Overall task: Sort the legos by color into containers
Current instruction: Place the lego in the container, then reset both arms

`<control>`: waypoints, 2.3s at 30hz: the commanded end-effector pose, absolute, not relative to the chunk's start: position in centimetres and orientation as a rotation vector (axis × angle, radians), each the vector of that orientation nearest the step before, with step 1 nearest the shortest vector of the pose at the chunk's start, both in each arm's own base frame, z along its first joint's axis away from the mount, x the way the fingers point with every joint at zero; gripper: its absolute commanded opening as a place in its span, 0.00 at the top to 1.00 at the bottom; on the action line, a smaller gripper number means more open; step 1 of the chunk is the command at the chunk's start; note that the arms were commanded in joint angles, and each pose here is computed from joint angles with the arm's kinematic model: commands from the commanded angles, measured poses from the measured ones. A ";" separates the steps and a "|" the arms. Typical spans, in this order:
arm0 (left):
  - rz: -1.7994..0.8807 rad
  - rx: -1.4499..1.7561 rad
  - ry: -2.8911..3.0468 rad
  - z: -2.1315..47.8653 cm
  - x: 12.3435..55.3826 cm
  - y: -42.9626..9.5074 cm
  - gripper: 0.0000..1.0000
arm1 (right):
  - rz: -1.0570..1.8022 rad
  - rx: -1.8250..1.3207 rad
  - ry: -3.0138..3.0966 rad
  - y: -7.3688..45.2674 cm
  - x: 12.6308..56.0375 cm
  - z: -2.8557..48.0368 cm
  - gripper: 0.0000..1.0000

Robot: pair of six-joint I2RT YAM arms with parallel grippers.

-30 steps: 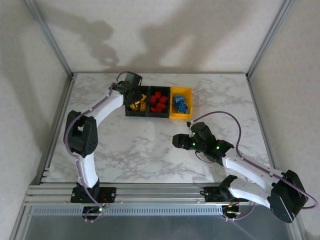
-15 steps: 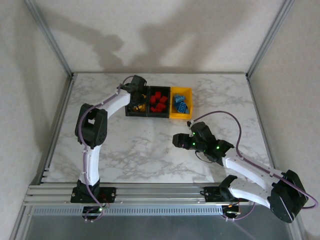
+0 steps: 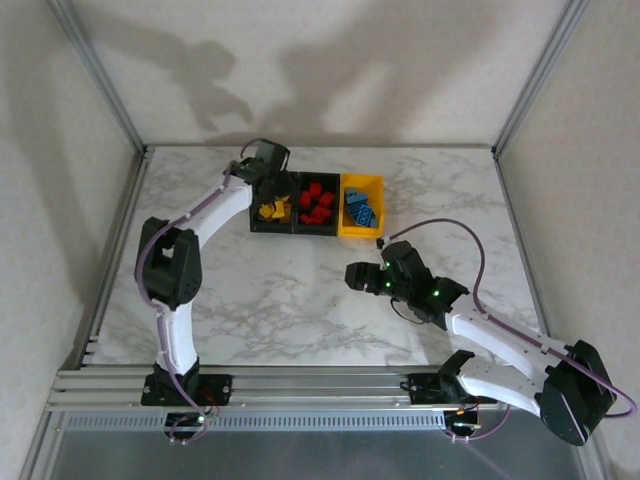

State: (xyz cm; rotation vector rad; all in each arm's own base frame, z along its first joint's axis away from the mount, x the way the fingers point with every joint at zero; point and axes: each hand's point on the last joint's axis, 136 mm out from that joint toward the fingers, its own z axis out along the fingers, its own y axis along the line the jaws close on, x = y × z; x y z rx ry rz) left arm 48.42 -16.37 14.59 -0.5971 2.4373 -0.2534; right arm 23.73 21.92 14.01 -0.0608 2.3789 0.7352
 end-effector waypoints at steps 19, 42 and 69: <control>0.042 -0.633 1.895 26.0 37.7 -3.4 0.00 | 0.002 0.248 1.973 11.7 35.4 22.6 0.01; 0.382 -0.654 1.569 15.2 34.7 7.4 0.00 | -0.544 0.591 1.595 -5.9 33.2 14.9 0.01; 0.154 -0.421 1.593 13.4 36.1 3.8 0.00 | -0.142 0.221 1.649 -2.4 36.5 12.8 0.01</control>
